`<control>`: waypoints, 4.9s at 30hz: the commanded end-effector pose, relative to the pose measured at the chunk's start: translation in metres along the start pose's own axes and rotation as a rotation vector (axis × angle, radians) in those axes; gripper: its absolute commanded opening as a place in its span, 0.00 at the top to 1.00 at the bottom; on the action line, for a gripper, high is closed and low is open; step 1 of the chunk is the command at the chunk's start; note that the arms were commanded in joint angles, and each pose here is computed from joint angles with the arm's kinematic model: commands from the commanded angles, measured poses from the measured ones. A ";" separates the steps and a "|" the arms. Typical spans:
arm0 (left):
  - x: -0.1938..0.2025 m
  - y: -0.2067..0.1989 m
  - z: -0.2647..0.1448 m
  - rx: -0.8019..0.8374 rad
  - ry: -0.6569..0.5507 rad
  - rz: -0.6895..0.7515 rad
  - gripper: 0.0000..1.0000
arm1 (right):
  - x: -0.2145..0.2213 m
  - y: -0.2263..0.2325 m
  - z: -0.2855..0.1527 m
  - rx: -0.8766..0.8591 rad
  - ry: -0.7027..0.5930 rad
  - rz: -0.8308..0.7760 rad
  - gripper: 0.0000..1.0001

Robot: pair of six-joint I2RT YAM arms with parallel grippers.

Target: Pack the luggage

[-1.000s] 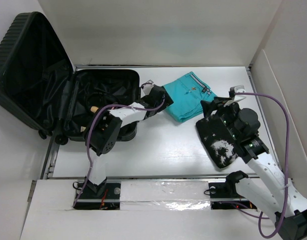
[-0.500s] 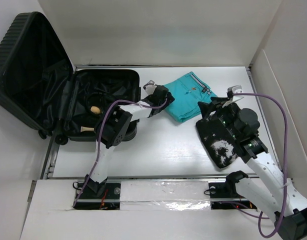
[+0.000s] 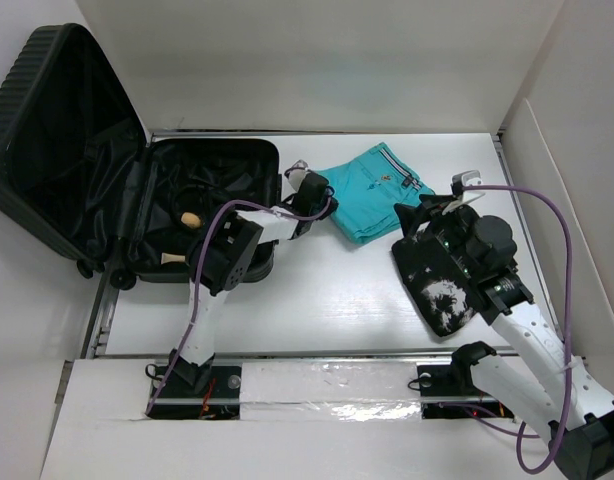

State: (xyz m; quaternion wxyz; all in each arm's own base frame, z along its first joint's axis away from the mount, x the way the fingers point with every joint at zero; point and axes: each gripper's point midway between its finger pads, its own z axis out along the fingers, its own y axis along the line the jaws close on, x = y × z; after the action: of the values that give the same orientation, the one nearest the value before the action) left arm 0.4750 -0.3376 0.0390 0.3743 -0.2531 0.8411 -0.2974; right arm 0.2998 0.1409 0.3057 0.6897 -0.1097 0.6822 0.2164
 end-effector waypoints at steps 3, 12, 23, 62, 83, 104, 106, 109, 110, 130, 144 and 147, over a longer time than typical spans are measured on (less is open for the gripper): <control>-0.083 -0.144 -0.070 0.343 -0.163 0.123 1.00 | -0.017 0.000 0.000 -0.005 -0.066 -0.010 0.29; -0.160 -0.315 -0.178 0.695 -0.281 0.371 1.00 | -0.019 -0.001 -0.003 0.000 -0.084 -0.008 0.30; -0.265 -0.333 -0.286 0.799 -0.467 0.384 1.00 | -0.017 0.000 -0.001 -0.005 -0.077 -0.006 0.30; -0.325 0.041 -0.276 0.271 -0.541 0.000 1.00 | -0.001 0.006 0.013 -0.047 -0.017 -0.018 0.29; -0.218 0.219 -0.297 -0.250 -0.537 -0.196 0.27 | 0.008 0.009 0.020 -0.054 0.023 -0.029 0.65; -0.183 0.045 -0.394 0.309 -0.455 0.385 0.24 | 0.110 -0.157 0.050 0.523 0.399 0.006 0.01; -0.171 0.040 -0.389 0.341 -0.394 0.429 0.23 | 0.130 -0.170 0.065 0.519 0.460 0.015 0.00; -0.159 0.032 -0.389 0.356 -0.362 0.492 0.23 | 0.140 -0.178 0.085 0.518 0.500 0.016 0.00; -0.155 0.031 -0.389 0.358 -0.353 0.503 0.23 | 0.161 -0.187 0.088 0.547 0.553 0.014 0.00; -0.139 0.016 -0.423 0.392 -0.408 0.578 0.23 | 0.238 -0.255 0.116 0.524 0.852 0.295 0.00; -0.139 0.017 -0.430 0.392 -0.433 0.569 0.23 | 0.215 -0.236 0.132 0.480 0.856 0.129 0.38; -0.140 0.016 -0.431 0.393 -0.440 0.565 0.23 | 0.181 -0.205 0.147 0.405 0.793 0.094 0.38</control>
State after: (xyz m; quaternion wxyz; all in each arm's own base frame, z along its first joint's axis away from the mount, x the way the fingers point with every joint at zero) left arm 0.2218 -0.1032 0.3028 0.6246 0.0033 0.7320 -0.2723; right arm 0.5083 0.0210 0.0424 0.3161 0.0313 0.9473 0.0424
